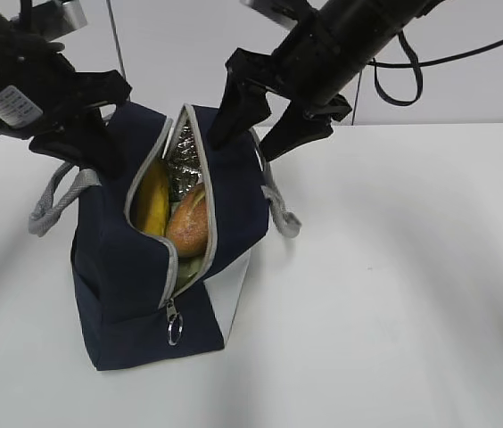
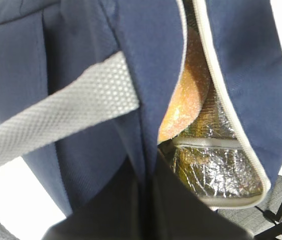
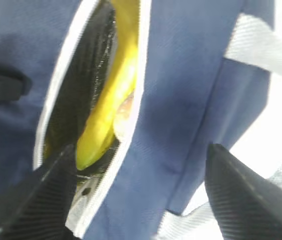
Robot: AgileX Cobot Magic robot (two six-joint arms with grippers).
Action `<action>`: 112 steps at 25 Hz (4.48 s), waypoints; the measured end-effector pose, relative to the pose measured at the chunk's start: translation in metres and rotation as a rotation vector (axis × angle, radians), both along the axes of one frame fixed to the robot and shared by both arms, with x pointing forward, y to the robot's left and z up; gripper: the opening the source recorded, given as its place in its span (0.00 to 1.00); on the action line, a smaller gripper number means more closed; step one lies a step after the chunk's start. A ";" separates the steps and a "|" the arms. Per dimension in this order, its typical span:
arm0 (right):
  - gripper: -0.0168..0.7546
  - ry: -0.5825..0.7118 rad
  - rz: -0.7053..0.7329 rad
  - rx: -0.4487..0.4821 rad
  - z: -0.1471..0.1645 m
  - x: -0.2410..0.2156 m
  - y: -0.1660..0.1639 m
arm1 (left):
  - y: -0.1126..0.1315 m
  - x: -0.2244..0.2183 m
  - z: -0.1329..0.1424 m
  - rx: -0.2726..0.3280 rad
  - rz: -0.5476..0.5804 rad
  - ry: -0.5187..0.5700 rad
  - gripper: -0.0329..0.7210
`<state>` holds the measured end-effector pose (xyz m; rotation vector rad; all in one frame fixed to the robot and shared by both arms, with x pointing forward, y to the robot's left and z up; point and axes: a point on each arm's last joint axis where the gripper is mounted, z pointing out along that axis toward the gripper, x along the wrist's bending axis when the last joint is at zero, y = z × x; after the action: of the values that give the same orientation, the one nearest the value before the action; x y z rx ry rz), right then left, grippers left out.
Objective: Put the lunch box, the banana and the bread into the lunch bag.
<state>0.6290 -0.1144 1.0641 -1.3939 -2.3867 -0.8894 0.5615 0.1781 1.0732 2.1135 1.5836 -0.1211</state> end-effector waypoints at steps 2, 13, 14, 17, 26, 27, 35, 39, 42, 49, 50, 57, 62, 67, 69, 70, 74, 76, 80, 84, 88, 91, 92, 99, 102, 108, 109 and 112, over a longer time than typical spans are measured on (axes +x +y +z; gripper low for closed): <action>0.79 -0.006 -0.009 -0.028 0.001 0.001 -0.002 | 0.000 0.000 0.000 0.000 0.000 0.000 0.04; 0.78 0.011 -0.034 -0.161 -0.018 0.009 -0.010 | 0.000 0.000 0.000 0.000 0.000 -0.001 0.04; 0.78 0.021 -0.035 -0.152 -0.020 0.010 -0.008 | 0.000 0.000 0.000 0.000 0.000 -0.001 0.04; 0.78 0.043 -0.033 -0.131 -0.028 0.012 -0.005 | 0.000 0.000 0.000 0.000 0.000 -0.001 0.04; 0.44 0.115 -0.015 -0.031 -0.050 0.019 0.006 | 0.000 0.000 0.000 0.000 0.000 -0.001 0.04; 0.31 0.112 -0.008 -0.022 -0.049 0.018 0.007 | 0.000 0.000 0.000 0.000 0.000 -0.002 0.04; 0.02 0.120 0.000 -0.012 -0.048 0.017 0.008 | -0.001 0.000 0.001 -0.019 0.005 0.001 0.04; 0.01 0.091 -0.010 -0.019 -0.030 0.012 0.005 | -0.008 0.001 0.003 -0.056 0.010 -0.014 0.04; 0.01 0.043 -0.023 -0.068 -0.009 0.004 -0.003 | -0.018 -0.001 0.009 -0.062 -0.018 -0.035 0.04; 0.01 -0.058 -0.051 -0.146 0.030 -0.013 -0.019 | -0.046 -0.002 0.034 -0.092 -0.090 -0.142 0.04; 0.01 -0.066 -0.057 -0.156 0.033 -0.014 -0.020 | -0.050 0.000 0.035 -0.095 -0.096 -0.147 0.04; 0.01 -0.081 -0.091 -0.273 0.027 -0.011 -0.030 | -0.068 0.023 0.023 -0.086 -0.115 -0.137 0.04; 0.01 -0.086 -0.101 -0.339 0.020 -0.007 -0.035 | -0.075 0.038 0.021 -0.095 -0.112 -0.157 0.04; 0.01 -0.084 -0.111 -0.349 0.006 0.002 -0.033 | -0.079 0.047 0.010 -0.094 -0.101 -0.150 0.04; 0.01 -0.084 -0.113 -0.351 0.003 0.004 -0.032 | -0.080 0.049 0.006 -0.094 -0.100 -0.143 0.04; 0.01 -0.082 -0.113 -0.353 0.001 0.005 -0.032 | -0.080 0.050 0.005 -0.094 -0.100 -0.140 0.04; 0.01 -0.075 -0.112 -0.355 -0.002 0.007 -0.032 | -0.081 0.050 0.003 -0.092 -0.101 -0.135 0.04; 0.05 -0.074 -0.112 -0.353 -0.002 0.007 -0.031 | -0.081 0.050 0.003 -0.092 -0.101 -0.135 0.08; 0.33 -0.061 -0.114 -0.309 0.000 0.006 -0.028 | -0.081 0.048 0.005 -0.092 -0.106 -0.130 0.36; 0.54 -0.056 -0.112 -0.251 0.012 0.005 -0.023 | -0.078 0.041 0.012 -0.087 -0.127 -0.106 0.60; 0.55 -0.067 -0.131 -0.221 0.022 0.004 -0.022 | -0.074 0.031 0.028 -0.089 -0.148 -0.119 0.62; 0.56 -0.087 -0.139 -0.206 0.036 -0.005 -0.024 | -0.067 0.019 0.049 -0.071 -0.168 -0.175 0.62; 0.56 -0.097 -0.140 -0.200 0.043 -0.011 -0.026 | -0.064 0.016 0.055 -0.056 -0.173 -0.196 0.62; 0.56 -0.177 -0.158 -0.161 0.068 -0.068 -0.045 | -0.045 -0.017 0.083 -0.031 -0.176 -0.282 0.62; 0.56 -0.244 -0.130 -0.145 0.065 -0.095 -0.054 | -0.037 -0.031 0.070 -0.017 -0.171 -0.269 0.62; 0.56 -0.318 -0.044 -0.088 0.031 -0.141 -0.063 | -0.023 -0.063 0.054 -0.023 -0.166 -0.295 0.62; 0.56 -0.324 -0.029 -0.073 0.023 -0.148 -0.064 | -0.020 -0.069 0.054 -0.028 -0.176 -0.308 0.62; 0.56 -0.332 0.028 -0.024 0.000 -0.165 -0.065 | -0.015 -0.084 0.054 -0.031 -0.204 -0.340 0.62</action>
<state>0.4638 -0.1791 1.0642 -1.3031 -2.6557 -1.1677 0.4776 0.1635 1.1270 2.1327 1.1635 0.1385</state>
